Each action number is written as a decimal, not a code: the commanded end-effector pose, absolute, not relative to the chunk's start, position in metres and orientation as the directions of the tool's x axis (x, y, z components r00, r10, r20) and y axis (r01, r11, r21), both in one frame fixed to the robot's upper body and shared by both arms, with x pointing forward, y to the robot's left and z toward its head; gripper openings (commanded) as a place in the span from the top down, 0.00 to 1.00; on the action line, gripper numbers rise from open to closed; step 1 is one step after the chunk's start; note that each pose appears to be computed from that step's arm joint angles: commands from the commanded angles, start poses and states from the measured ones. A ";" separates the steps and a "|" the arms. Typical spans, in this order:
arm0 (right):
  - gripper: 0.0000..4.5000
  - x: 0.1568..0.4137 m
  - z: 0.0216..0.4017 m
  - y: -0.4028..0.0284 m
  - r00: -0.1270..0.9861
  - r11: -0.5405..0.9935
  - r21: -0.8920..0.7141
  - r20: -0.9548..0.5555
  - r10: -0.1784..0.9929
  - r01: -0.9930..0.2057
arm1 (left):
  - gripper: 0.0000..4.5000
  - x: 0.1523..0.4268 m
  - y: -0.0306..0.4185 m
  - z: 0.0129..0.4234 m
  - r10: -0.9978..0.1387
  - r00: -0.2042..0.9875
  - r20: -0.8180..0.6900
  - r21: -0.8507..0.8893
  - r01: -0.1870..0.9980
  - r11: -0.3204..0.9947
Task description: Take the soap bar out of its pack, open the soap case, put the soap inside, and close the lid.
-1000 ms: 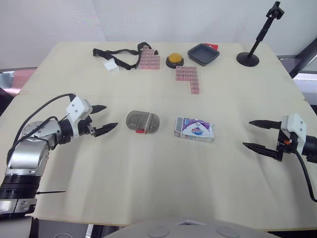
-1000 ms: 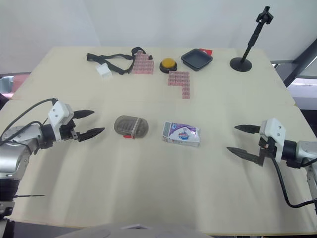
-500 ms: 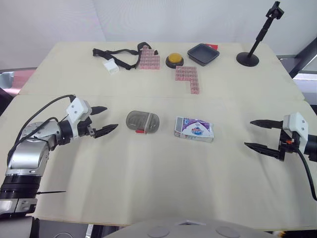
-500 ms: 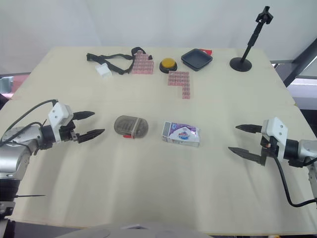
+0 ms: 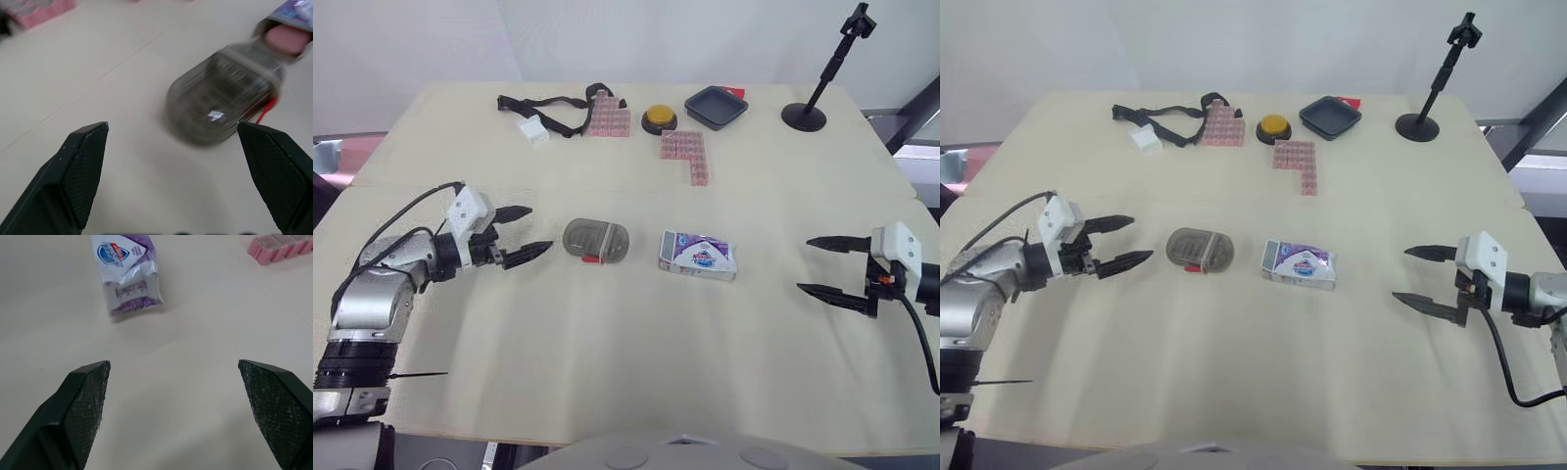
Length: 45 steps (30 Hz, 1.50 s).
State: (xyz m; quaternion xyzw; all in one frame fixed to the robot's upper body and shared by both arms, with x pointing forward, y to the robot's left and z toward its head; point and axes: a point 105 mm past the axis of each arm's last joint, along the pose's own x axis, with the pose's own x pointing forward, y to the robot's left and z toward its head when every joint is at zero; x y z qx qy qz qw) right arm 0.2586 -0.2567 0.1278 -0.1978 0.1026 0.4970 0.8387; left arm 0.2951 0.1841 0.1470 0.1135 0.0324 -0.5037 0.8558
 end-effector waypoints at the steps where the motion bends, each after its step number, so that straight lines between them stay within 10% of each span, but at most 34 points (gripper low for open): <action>1: 0.00 0.263 0.145 -0.241 0.448 0.370 -0.264 -0.371 0.814 -0.891 | 0.00 0.273 0.152 0.155 -0.936 0.315 -0.156 0.158 0.944 0.291; 8: 0.00 0.275 0.148 -0.214 0.416 0.326 -0.278 -0.390 0.821 -0.904 | 0.00 0.252 0.126 0.144 -0.970 0.180 -0.164 0.121 0.979 0.162; 43: 0.00 0.294 0.098 -0.148 0.309 0.238 -0.209 -0.447 0.839 -0.949 | 0.00 0.250 0.114 0.127 -0.959 0.278 -0.059 0.114 0.956 0.270; 45: 0.13 0.294 0.097 -0.148 0.308 0.236 -0.210 -0.449 0.838 -0.949 | 0.00 0.249 0.114 0.127 -0.958 0.279 -0.059 0.113 0.956 0.272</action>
